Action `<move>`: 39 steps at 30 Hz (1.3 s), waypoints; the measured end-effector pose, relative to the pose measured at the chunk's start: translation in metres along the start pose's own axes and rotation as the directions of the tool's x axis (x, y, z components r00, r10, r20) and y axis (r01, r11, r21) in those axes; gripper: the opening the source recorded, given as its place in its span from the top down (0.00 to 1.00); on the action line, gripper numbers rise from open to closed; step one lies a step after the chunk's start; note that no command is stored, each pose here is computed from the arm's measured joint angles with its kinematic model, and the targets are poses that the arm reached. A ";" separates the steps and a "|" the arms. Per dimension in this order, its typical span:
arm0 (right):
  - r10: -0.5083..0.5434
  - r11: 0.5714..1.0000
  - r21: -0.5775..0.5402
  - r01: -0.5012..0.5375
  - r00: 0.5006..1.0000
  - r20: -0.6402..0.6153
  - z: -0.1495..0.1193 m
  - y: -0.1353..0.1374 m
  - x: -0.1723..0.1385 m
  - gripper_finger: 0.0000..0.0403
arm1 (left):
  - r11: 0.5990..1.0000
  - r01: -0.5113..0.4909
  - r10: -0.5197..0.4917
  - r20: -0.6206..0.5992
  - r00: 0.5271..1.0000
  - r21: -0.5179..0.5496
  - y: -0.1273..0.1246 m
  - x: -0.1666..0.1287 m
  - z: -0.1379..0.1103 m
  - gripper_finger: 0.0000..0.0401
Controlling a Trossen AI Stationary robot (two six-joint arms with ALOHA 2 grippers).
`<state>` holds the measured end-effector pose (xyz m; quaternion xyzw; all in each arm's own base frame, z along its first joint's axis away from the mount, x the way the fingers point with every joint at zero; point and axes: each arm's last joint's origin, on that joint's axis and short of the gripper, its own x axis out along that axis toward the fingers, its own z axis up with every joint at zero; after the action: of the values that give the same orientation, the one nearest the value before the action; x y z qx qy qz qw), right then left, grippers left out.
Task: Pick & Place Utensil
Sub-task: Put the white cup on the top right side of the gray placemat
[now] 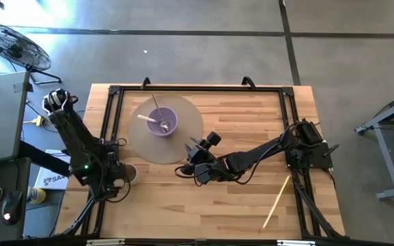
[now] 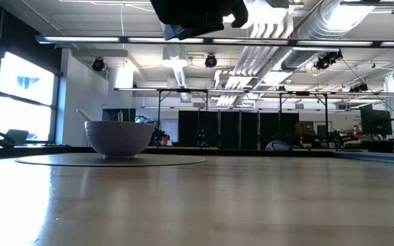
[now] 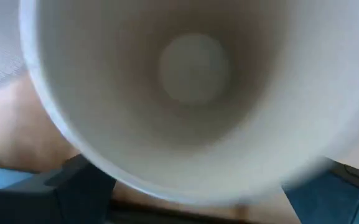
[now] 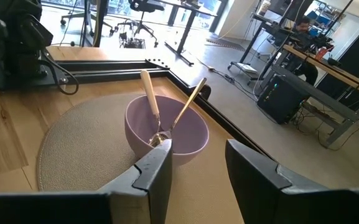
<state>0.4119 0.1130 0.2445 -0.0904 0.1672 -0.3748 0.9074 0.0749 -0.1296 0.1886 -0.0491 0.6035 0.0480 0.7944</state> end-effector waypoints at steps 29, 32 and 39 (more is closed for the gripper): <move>0.066 0.998 -0.004 -0.066 0.998 -0.013 0.000 0.002 0.001 0.65 | 0.999 0.000 -0.022 0.525 0.851 0.042 -0.002 0.041 0.004 0.00; 0.069 0.998 -0.004 -0.069 0.997 -0.013 0.000 0.002 0.000 0.65 | 0.999 -0.006 -0.018 0.539 0.842 0.041 -0.002 0.041 0.004 0.03; 0.070 0.998 -0.004 -0.070 0.997 -0.014 0.000 0.002 0.001 0.65 | 0.999 -0.001 -0.026 0.565 0.825 0.049 -0.004 0.039 0.006 0.21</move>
<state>0.4132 0.1138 0.2435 -0.0839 0.1772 -0.3432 0.9186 0.0914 -0.1321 0.1522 -0.0180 0.3420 0.0410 0.9386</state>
